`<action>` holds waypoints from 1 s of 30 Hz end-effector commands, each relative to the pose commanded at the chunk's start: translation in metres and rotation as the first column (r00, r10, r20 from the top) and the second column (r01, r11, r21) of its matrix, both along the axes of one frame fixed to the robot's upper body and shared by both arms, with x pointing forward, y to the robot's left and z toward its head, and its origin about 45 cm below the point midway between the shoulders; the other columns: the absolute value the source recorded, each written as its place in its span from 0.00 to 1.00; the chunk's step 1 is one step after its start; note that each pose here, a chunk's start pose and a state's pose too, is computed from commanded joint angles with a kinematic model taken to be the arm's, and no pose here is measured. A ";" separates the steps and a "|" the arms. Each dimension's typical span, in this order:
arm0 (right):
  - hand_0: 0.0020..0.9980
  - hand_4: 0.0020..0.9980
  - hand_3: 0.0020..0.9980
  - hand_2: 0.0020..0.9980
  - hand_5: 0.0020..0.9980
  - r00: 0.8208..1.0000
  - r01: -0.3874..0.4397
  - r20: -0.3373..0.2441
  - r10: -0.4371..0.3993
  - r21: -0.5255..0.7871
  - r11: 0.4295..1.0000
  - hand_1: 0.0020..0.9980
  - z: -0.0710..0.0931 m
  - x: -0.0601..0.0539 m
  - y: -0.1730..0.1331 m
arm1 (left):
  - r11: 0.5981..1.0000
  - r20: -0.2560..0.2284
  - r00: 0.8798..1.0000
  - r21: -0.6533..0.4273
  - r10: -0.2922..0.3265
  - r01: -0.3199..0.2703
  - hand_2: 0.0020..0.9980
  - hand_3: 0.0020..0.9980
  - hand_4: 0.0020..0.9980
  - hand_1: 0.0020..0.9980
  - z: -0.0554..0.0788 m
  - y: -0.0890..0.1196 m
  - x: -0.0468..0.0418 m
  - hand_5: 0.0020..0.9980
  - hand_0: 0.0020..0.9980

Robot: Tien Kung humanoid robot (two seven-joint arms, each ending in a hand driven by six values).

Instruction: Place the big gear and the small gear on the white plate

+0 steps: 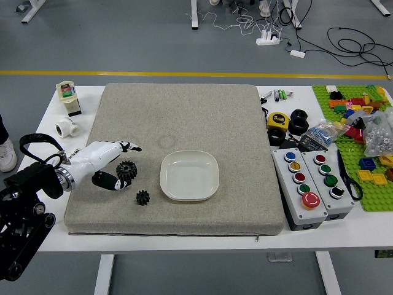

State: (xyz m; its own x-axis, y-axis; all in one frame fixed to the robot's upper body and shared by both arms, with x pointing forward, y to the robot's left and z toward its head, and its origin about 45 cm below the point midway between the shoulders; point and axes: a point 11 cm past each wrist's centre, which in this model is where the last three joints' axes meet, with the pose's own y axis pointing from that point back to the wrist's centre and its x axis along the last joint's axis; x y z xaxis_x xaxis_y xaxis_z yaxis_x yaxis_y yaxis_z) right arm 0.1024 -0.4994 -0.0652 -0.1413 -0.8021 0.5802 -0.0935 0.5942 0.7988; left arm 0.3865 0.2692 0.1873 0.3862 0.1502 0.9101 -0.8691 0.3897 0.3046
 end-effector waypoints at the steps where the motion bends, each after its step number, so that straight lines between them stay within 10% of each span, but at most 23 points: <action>1: 0.66 0.75 0.56 0.75 0.61 1.000 0.000 -0.001 0.000 0.000 1.000 0.67 0.000 0.000 0.000 | 1.000 -0.001 1.000 0.002 -0.002 0.002 0.81 0.73 0.79 0.73 -0.001 0.000 0.0002 0.13 0.70; 12: 0.66 0.75 0.56 0.75 0.61 1.000 -0.004 -0.008 0.004 0.000 1.000 0.67 -0.001 -0.003 0.000 | 1.000 -0.031 1.000 0.021 -0.001 0.002 0.78 0.71 0.68 0.71 -0.012 -0.003 0.0039 0.10 0.67; 13: 0.66 0.75 0.56 0.75 0.61 1.000 -0.004 -0.008 0.004 0.000 1.000 0.67 -0.001 -0.003 0.000 | 1.000 -0.030 1.000 0.021 0.000 0.001 0.60 0.63 0.01 0.52 -0.012 -0.003 0.0044 0.00 0.39; 30: 0.66 0.75 0.56 0.75 0.61 1.000 -0.002 -0.005 0.002 0.001 1.000 0.67 0.000 -0.002 0.000 | 0.999 -0.013 0.999 0.017 0.032 -0.032 0.46 0.56 0.00 0.36 -0.017 0.006 0.0054 0.00 0.29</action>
State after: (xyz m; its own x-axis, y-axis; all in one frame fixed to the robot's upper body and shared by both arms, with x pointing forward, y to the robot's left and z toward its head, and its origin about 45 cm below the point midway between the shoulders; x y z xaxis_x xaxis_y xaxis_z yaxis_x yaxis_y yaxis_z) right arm 0.1008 -0.4997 -0.0655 -0.1374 -0.8028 0.5802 -0.0909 0.5935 0.7997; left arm 0.3919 0.2747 0.1701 0.3940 0.1470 0.9073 -0.8767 0.3566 0.3229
